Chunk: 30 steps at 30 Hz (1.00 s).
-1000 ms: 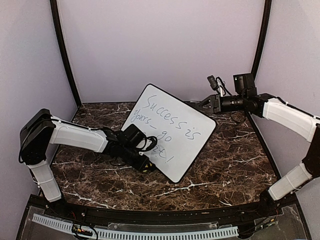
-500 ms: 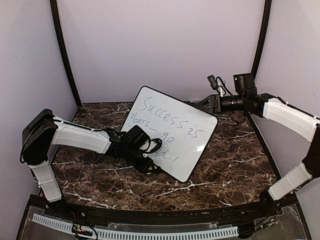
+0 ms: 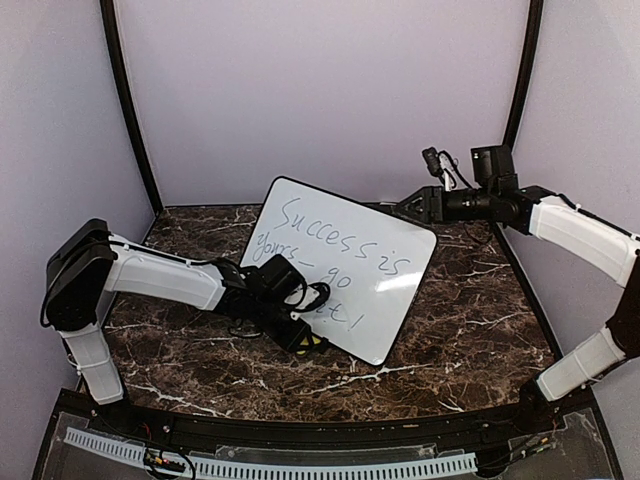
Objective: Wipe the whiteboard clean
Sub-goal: Erase the center of the whiteboard.
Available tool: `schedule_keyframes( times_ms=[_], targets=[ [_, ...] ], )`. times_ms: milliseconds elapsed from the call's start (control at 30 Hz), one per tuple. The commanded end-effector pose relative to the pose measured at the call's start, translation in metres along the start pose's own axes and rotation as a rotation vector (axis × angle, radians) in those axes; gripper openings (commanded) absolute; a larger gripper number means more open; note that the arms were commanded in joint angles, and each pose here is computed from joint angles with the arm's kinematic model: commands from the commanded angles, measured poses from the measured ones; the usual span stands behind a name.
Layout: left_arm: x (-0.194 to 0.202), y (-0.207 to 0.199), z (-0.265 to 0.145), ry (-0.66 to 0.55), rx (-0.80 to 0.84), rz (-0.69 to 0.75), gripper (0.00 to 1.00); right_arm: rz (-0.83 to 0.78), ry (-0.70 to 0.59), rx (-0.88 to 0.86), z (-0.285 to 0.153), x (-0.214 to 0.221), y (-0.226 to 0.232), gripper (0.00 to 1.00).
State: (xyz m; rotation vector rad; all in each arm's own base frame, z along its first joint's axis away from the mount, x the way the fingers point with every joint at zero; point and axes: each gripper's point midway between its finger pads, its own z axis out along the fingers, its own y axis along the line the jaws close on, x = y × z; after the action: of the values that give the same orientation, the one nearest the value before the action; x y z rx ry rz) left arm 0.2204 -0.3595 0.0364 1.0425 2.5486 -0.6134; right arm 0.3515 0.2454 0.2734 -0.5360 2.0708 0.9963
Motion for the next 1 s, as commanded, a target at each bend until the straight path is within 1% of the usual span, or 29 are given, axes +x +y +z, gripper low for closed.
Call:
schedule_keyframes(
  times_ms=[0, 67, 233, 400, 533, 567, 633, 667, 700, 733, 767, 800, 833, 867, 900, 933, 967],
  targets=[
    [0.006, 0.001, -0.020, 0.009, -0.042, 0.010, 0.19, -0.037, -0.058, 0.017, -0.013, -0.015, 0.005, 0.56],
    [0.016, 0.008, -0.026, 0.037, -0.078, -0.007, 0.19, -0.043, -0.066, 0.021, -0.014, -0.017, 0.005, 0.57],
    [0.024, 0.013, -0.043, 0.034, -0.120, -0.034, 0.19, -0.051, -0.074, 0.036, -0.016, -0.019, 0.002, 0.62],
    [0.023, 0.014, -0.069, -0.009, -0.141, -0.034, 0.19, -0.046, -0.077, 0.037, -0.016, -0.020, 0.001, 0.65],
    [0.014, 0.009, -0.094, -0.063, -0.140, 0.004, 0.19, -0.043, -0.071, 0.045, -0.017, -0.017, -0.001, 0.65],
    [0.011, 0.013, -0.100, -0.076, -0.171, 0.019, 0.19, -0.041, -0.068, 0.049, -0.017, -0.015, -0.002, 0.66],
    [-0.003, 0.024, -0.118, -0.128, -0.245, 0.024, 0.19, -0.043, -0.069, 0.055, -0.019, -0.014, -0.004, 0.66],
    [-0.016, 0.030, -0.133, -0.179, -0.269, 0.016, 0.19, -0.042, -0.069, 0.058, -0.020, -0.013, -0.006, 0.67],
    [-0.033, 0.036, -0.149, -0.251, -0.303, 0.007, 0.19, -0.044, -0.072, 0.062, -0.021, -0.014, -0.007, 0.67],
    [-0.043, 0.051, -0.160, -0.291, -0.332, -0.020, 0.19, -0.044, -0.077, 0.064, -0.022, -0.015, -0.007, 0.67],
    [-0.062, 0.055, -0.175, -0.364, -0.339, -0.036, 0.18, -0.043, -0.082, 0.062, -0.024, -0.017, -0.008, 0.67],
    [-0.071, 0.074, -0.187, -0.400, -0.367, -0.074, 0.17, -0.042, -0.085, 0.058, -0.025, -0.018, -0.008, 0.66],
    [-0.091, 0.080, -0.200, -0.463, -0.376, -0.088, 0.17, -0.042, -0.087, 0.051, -0.026, -0.019, -0.007, 0.66],
    [-0.101, 0.097, -0.211, -0.494, -0.403, -0.110, 0.17, -0.041, -0.088, 0.044, -0.026, -0.019, -0.006, 0.66],
    [-0.121, 0.102, -0.220, -0.541, -0.411, -0.110, 0.17, -0.039, -0.088, 0.039, -0.026, -0.018, -0.006, 0.66],
    [-0.131, 0.114, -0.228, -0.561, -0.434, -0.113, 0.17, -0.039, -0.089, 0.036, -0.026, -0.018, -0.006, 0.66],
    [-0.151, 0.118, -0.235, -0.599, -0.441, -0.108, 0.17, -0.039, -0.089, 0.032, -0.026, -0.017, -0.006, 0.65]
  ],
)
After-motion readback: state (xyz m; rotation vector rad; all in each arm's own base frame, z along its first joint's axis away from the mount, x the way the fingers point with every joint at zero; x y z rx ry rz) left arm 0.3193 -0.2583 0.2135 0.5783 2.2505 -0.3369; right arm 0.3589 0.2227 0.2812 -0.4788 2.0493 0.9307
